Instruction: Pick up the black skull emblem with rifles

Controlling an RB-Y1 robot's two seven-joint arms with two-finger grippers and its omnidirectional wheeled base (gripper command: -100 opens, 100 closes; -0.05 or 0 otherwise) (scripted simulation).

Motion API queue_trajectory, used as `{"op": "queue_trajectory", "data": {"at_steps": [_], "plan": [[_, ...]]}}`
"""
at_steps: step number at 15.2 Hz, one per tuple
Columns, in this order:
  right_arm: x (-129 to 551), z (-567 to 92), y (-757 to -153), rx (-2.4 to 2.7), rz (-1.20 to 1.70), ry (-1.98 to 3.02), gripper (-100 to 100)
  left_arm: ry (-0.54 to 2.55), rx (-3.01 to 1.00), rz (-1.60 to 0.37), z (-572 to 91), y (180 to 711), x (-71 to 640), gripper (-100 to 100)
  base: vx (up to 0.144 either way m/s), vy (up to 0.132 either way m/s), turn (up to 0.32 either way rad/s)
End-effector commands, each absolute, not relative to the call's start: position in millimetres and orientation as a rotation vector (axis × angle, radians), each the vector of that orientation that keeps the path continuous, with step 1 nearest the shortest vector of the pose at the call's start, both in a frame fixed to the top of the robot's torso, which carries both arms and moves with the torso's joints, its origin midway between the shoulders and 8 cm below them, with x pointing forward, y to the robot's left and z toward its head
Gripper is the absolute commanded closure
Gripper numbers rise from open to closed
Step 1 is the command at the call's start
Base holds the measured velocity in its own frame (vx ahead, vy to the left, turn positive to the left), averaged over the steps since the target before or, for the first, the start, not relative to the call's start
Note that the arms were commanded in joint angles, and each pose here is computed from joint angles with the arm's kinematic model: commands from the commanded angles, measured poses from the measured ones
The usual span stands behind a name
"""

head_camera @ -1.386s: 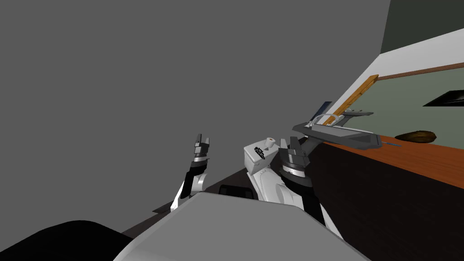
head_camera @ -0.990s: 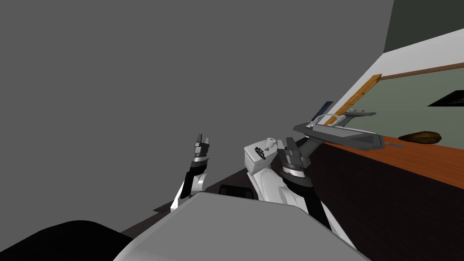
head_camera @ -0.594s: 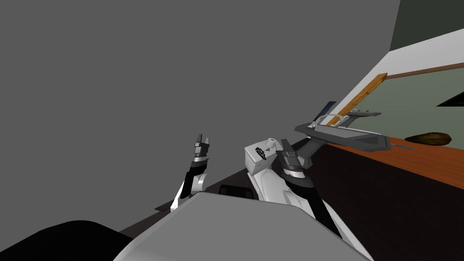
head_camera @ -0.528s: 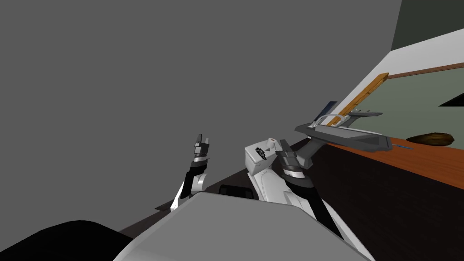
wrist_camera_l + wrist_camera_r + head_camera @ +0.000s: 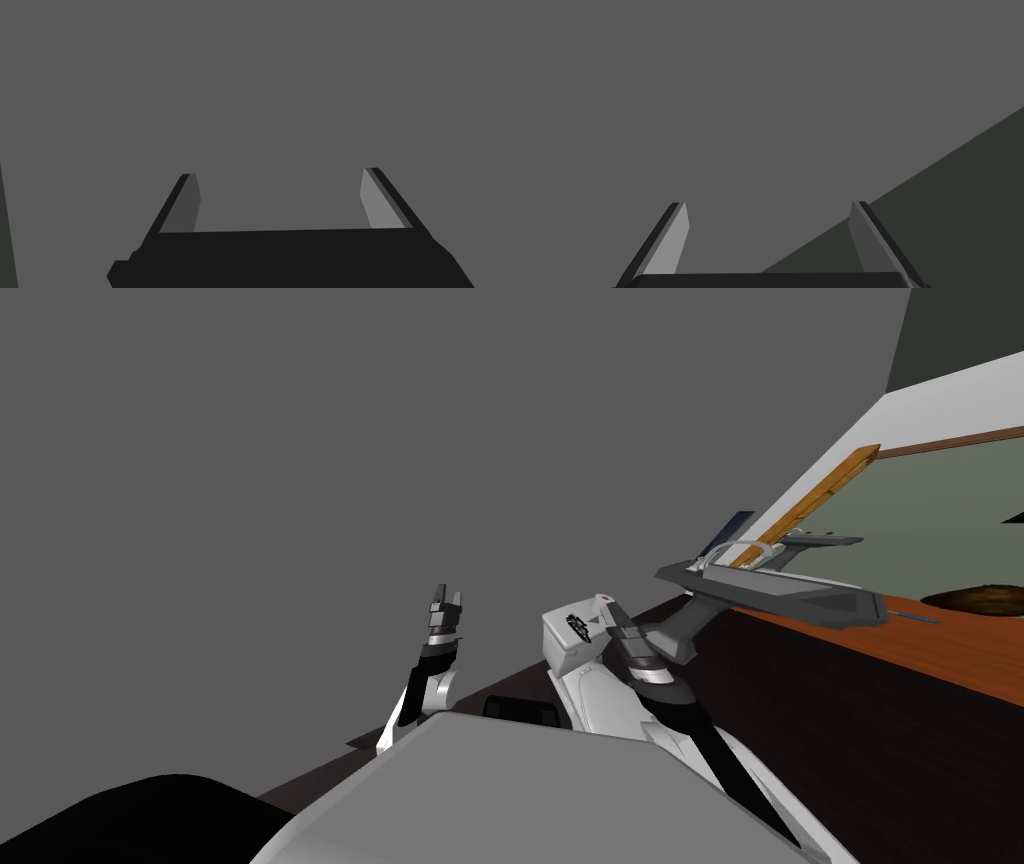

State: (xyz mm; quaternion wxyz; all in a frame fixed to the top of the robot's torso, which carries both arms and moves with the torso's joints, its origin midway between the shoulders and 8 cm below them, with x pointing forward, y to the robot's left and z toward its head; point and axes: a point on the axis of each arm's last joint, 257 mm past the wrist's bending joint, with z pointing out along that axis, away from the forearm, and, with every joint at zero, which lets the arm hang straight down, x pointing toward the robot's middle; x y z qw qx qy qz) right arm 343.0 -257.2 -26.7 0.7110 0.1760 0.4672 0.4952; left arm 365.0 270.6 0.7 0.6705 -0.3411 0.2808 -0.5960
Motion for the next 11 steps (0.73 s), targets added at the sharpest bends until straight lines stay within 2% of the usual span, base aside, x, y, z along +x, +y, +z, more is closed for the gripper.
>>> {"op": "queue_trajectory", "data": {"at_steps": [1,11], "plan": [[345,-36,-257,0.375,1.087,1.085,-100,0.633,-0.769,-1.343,1,271,365,0,0.005,0.006,0.038],[348,-89,-267,0.322,1.006,1.331,-100,0.633,-0.769,-1.343,1,271,365,0,0.007,0.009,0.041]]}}
